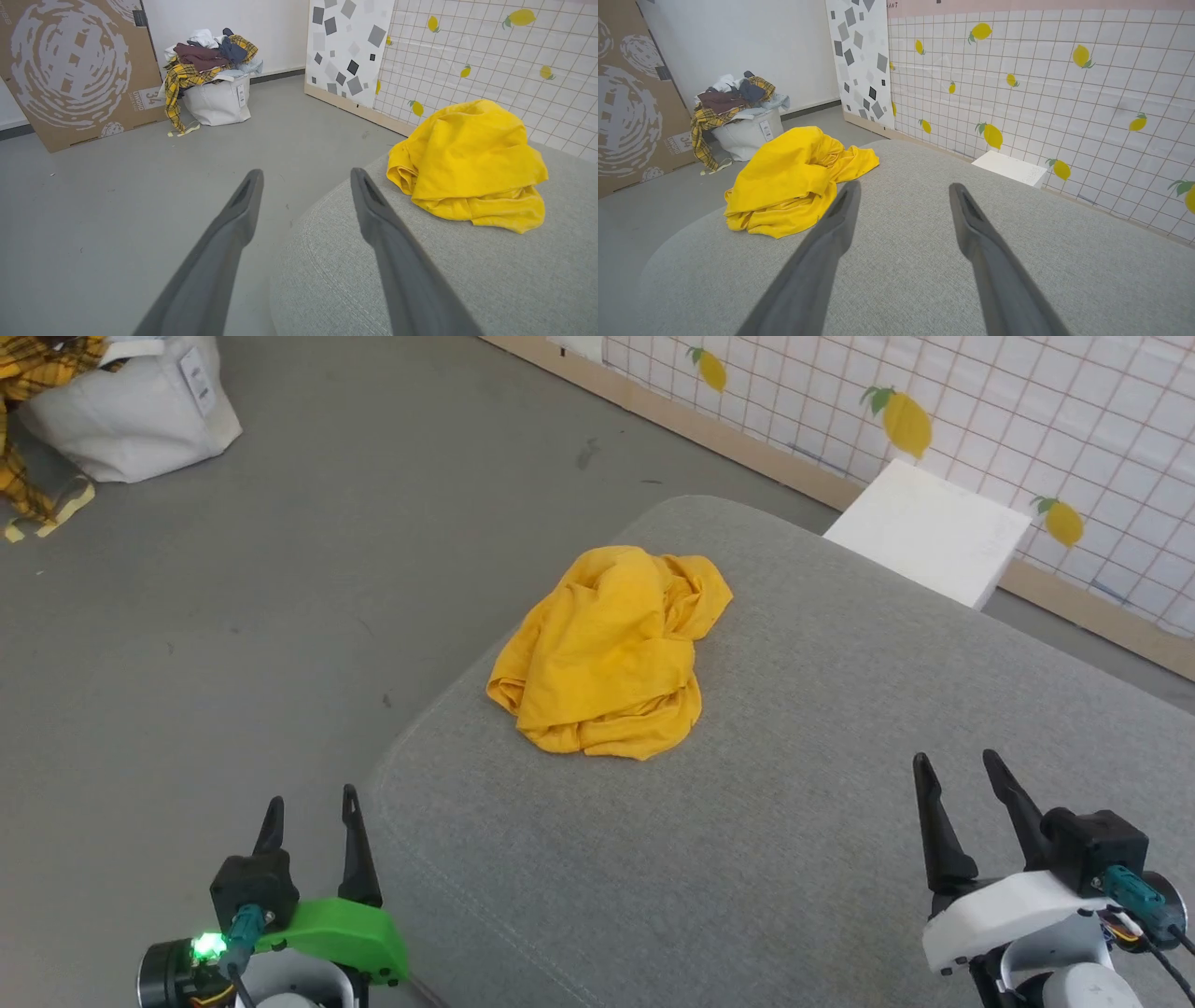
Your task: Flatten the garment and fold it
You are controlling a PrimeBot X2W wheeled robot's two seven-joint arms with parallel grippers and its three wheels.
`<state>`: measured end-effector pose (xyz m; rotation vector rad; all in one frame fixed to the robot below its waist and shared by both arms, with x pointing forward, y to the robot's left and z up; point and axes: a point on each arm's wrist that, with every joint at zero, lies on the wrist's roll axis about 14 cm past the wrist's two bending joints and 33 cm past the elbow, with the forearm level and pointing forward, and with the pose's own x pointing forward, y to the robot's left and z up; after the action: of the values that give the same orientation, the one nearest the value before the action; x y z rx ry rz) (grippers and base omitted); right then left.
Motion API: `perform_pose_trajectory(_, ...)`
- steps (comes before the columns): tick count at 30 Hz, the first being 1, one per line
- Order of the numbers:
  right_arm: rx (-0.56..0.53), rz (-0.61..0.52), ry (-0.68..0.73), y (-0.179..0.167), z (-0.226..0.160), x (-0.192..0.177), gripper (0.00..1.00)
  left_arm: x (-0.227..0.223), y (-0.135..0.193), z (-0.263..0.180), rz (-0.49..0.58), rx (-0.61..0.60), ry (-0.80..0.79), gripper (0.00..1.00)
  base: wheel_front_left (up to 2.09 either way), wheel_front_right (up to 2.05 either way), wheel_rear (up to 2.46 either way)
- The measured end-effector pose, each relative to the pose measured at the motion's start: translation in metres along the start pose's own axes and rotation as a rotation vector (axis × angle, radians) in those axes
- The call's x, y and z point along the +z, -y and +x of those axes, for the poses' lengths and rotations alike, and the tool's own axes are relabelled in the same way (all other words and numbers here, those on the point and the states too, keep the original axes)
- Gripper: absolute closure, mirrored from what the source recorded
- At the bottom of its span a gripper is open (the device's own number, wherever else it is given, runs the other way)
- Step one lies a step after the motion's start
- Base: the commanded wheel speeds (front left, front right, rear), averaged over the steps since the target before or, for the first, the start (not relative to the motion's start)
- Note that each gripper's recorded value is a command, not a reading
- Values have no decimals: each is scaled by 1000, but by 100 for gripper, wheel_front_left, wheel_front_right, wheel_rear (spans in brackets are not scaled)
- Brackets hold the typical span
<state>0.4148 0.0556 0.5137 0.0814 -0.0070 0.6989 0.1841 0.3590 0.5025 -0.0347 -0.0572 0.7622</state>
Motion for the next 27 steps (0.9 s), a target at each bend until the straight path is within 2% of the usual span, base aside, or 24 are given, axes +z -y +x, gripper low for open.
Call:
perform_pose_trajectory(7,0,3,5,0,2,1,0,0,-3,0,-1,7,1,0,0,0,0)
perform_pose_trajectory(11,-17,10,6,6,-1,1,0,6,14,9,-18,-60,8,0,0,0,0)
perform_pose_trajectory(21,-25,-14,70,21,29,22,0,63,85,101,15,-320,-14,0,0,0,0)
perform_pose_trajectory(27,-78,18,22,49,33,-6,0,66,126,156,86,-443,-135,0,0,0,0)
